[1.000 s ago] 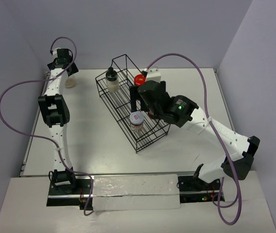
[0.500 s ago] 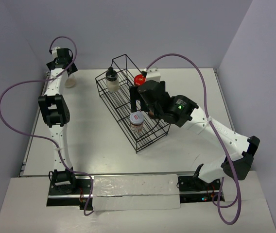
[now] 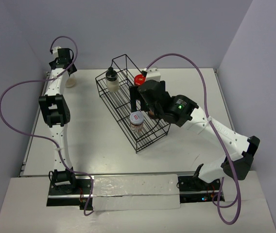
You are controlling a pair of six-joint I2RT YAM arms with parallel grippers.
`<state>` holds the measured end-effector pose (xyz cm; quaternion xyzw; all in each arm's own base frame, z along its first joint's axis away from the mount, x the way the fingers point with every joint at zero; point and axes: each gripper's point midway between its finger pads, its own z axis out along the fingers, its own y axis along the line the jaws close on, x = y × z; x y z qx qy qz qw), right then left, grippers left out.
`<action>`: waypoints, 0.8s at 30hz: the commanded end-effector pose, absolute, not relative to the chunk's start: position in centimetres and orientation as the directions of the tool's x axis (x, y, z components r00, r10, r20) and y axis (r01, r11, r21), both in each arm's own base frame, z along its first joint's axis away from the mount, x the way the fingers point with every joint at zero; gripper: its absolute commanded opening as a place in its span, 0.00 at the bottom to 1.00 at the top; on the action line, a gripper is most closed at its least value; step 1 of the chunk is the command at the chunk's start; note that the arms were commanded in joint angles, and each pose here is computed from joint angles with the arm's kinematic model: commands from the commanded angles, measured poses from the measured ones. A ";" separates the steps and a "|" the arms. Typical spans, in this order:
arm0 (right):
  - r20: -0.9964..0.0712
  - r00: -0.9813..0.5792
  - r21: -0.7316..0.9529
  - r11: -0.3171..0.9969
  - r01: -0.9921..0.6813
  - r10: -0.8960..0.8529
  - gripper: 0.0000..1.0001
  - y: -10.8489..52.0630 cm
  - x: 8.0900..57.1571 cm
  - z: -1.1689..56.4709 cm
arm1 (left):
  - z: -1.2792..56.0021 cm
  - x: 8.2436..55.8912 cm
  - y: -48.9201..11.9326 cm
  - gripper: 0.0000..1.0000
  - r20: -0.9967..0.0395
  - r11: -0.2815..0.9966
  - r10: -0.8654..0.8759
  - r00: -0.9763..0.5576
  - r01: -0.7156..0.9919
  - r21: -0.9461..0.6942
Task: Organize the condiment bottles
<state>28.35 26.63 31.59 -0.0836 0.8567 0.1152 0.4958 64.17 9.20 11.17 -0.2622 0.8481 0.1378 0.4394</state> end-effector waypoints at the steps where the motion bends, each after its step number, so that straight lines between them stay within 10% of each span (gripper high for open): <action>1: -0.878 -0.478 0.128 0.958 -0.257 -0.011 1.00 26.7 28.8 32.0 | 14.9 65.0 8.1 0.32 -0.857 0.836 -0.320 -0.405 -0.547 -0.054; 5: -0.878 -0.478 0.130 0.958 -0.258 -0.010 1.00 26.8 28.8 32.0 | 16.7 64.6 7.7 0.11 -0.867 0.840 -0.314 -0.387 -0.539 -0.064; 24: -0.876 -0.476 0.204 0.954 -0.221 0.077 1.00 25.2 27.5 33.8 | 26.7 55.8 3.5 0.10 -0.874 0.876 -0.281 -0.397 -0.479 -0.064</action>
